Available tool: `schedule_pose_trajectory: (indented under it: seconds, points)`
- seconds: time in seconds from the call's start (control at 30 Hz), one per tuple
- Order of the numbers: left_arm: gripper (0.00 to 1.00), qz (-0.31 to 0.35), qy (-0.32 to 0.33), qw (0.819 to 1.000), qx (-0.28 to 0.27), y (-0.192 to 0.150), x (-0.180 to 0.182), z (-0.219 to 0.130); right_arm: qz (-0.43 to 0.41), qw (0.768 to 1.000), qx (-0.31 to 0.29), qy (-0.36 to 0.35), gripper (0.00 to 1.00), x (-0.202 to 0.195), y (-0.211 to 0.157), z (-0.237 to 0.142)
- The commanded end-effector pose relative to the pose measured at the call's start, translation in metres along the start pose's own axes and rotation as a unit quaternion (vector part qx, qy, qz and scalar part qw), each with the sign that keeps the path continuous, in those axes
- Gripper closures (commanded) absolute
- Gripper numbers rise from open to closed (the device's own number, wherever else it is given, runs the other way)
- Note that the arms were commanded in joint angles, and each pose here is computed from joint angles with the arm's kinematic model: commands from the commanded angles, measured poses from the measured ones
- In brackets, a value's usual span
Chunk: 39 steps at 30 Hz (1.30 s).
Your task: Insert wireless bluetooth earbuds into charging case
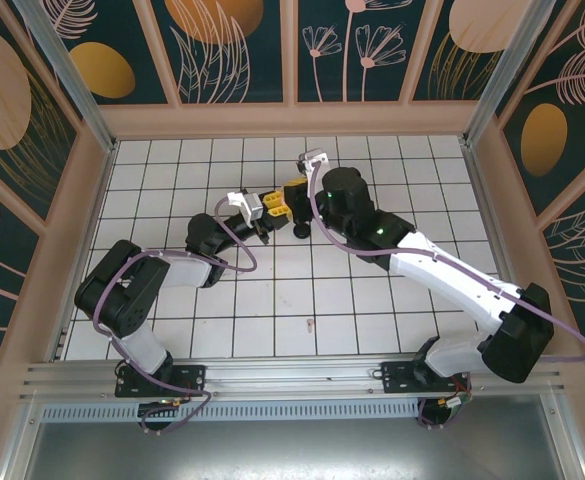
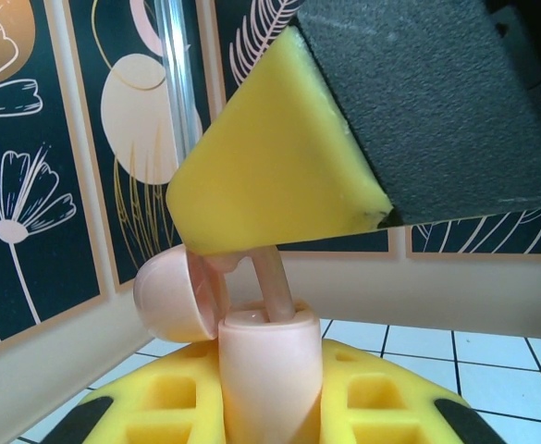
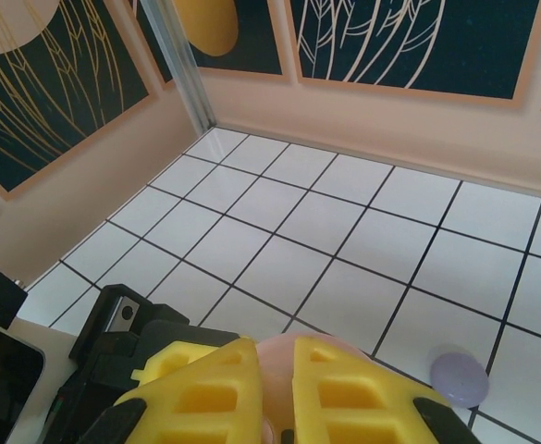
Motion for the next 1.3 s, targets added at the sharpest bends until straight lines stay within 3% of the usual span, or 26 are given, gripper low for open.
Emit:
schedule_pose_trajectory:
  seconds: [0.0, 0.53, 0.73, 0.8, 1.0, 1.27]
  points:
    - [1.0, 0.077, -0.03, 0.991, -0.103, 0.068, -0.02, 0.004, 0.01, 0.997, 0.076, -0.027, 0.88, -0.014, -0.042, 0.001]
    - [1.0, 0.081, -0.032, 0.99, -0.108, 0.074, -0.022, 0.004, -0.002, 0.992, 0.115, 0.06, 0.89, 0.016, -0.069, 0.006]
    - [1.0, 0.079, -0.031, 0.991, -0.106, 0.073, -0.021, 0.004, -0.008, 0.991, 0.121, 0.048, 0.88, 0.017, -0.068, 0.01]
    - [1.0, 0.076, -0.03, 0.991, -0.104, 0.072, -0.021, 0.004, -0.006, 0.992, 0.116, 0.038, 0.83, 0.014, -0.063, 0.01]
    - [1.0, 0.067, -0.024, 0.993, -0.097, 0.064, -0.018, 0.004, 0.015, 0.996, 0.083, 0.001, 0.51, 0.003, -0.029, -0.001]
    - [1.0, 0.055, -0.011, 0.994, -0.094, 0.052, -0.014, 0.0, 0.066, 0.998, 0.008, -0.016, 0.39, -0.012, 0.029, -0.047]
Point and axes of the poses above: each hand's point on the last joint's axis, 136 mm out from that joint toward the fingers, its own z axis out along the fingers, its own x axis along the line the jaws close on, y = z × x, the point moved 2 cm from there along -z, back along the fingers, and after that the axes turned 7 degrees about -z, right-handed, at the moved point
